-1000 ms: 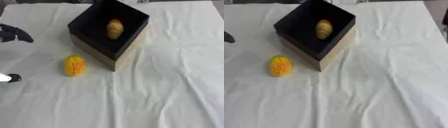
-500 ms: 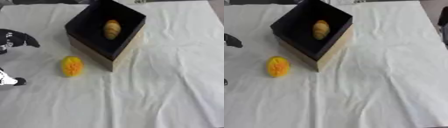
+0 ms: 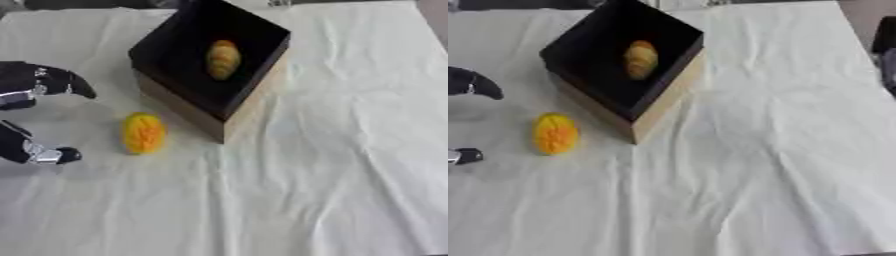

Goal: Pick up objects on the table and place them in the box.

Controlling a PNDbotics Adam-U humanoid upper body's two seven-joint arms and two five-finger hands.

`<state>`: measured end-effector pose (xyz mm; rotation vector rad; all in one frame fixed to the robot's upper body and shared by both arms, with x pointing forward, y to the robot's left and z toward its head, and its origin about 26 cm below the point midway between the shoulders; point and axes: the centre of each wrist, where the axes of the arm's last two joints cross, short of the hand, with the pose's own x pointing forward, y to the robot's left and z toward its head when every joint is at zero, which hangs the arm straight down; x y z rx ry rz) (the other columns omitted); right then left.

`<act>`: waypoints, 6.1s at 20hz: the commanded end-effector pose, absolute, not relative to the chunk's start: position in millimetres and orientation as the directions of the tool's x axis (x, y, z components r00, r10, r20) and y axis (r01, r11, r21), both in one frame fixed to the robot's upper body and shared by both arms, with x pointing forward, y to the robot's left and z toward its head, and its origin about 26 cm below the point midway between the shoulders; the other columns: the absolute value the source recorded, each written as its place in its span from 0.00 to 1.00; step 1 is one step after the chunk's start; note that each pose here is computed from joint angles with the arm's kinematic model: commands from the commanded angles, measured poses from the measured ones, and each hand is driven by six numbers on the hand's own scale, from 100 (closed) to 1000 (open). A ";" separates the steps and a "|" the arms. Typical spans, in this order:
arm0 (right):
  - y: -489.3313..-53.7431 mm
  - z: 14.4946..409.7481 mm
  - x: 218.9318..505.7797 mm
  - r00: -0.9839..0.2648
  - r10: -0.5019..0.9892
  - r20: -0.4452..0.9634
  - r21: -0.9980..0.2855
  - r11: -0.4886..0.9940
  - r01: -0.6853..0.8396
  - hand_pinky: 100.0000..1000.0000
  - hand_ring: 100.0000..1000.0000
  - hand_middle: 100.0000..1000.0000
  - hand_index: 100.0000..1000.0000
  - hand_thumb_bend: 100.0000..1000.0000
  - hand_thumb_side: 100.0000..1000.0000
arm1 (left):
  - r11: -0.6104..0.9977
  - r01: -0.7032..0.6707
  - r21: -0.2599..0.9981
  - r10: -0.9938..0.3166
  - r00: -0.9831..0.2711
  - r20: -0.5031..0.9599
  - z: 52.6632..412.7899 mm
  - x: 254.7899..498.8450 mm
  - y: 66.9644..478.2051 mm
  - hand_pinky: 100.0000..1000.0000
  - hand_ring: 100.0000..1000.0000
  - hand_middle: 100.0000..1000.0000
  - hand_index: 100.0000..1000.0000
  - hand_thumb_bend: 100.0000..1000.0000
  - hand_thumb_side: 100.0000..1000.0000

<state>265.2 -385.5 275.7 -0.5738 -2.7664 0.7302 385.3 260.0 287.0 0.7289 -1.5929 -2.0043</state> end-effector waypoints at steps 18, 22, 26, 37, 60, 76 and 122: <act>-379.9 287.1 264.6 -0.910 0.390 0.144 -0.512 0.816 0.268 0.91 0.85 0.58 0.83 0.00 0.00 | -0.244 0.120 0.962 -0.675 -0.734 -0.079 273.6 417.6 202.3 0.91 0.90 0.80 0.90 0.47 0.52; -379.9 286.0 264.6 -0.910 0.386 0.152 -0.515 0.817 0.260 0.92 0.85 0.58 0.83 0.00 0.00 | -0.247 0.110 0.963 -0.678 -0.730 -0.091 270.2 417.8 200.3 0.91 0.90 0.80 0.91 0.47 0.51; -379.8 285.2 264.7 -0.911 0.382 0.155 -0.518 0.817 0.254 0.92 0.85 0.57 0.83 0.00 0.00 | -0.255 0.105 0.961 -0.680 -0.726 -0.101 267.7 418.6 198.8 0.91 0.90 0.81 0.91 0.48 0.48; -380.3 280.6 264.6 -0.906 0.386 0.176 -0.512 0.822 0.250 0.92 0.85 0.57 0.83 0.00 0.00 | -0.247 0.114 0.962 -0.687 -0.721 -0.091 258.3 420.6 196.4 0.84 0.83 0.73 0.85 0.28 0.17; -384.6 274.4 262.2 -0.890 0.409 0.203 -0.498 0.826 0.266 0.93 0.85 0.57 0.83 0.00 0.00 | -0.115 -0.197 0.974 -0.652 -0.724 -0.224 306.6 378.7 195.5 0.76 0.70 0.56 0.58 0.03 0.00; -377.8 285.1 265.9 -0.913 0.365 0.182 -0.489 0.839 0.238 0.92 0.85 0.57 0.83 0.00 0.00 | 0.133 -0.353 0.926 -0.582 -0.784 -0.215 389.1 406.2 182.6 0.76 0.71 0.57 0.60 0.00 0.00; -375.1 289.1 267.5 -0.929 0.318 0.191 -0.467 0.862 0.199 0.92 0.84 0.57 0.83 0.00 0.00 | 0.469 -0.523 0.712 -0.672 -0.734 -0.098 377.9 430.6 192.9 0.93 0.98 0.84 0.95 0.18 0.81</act>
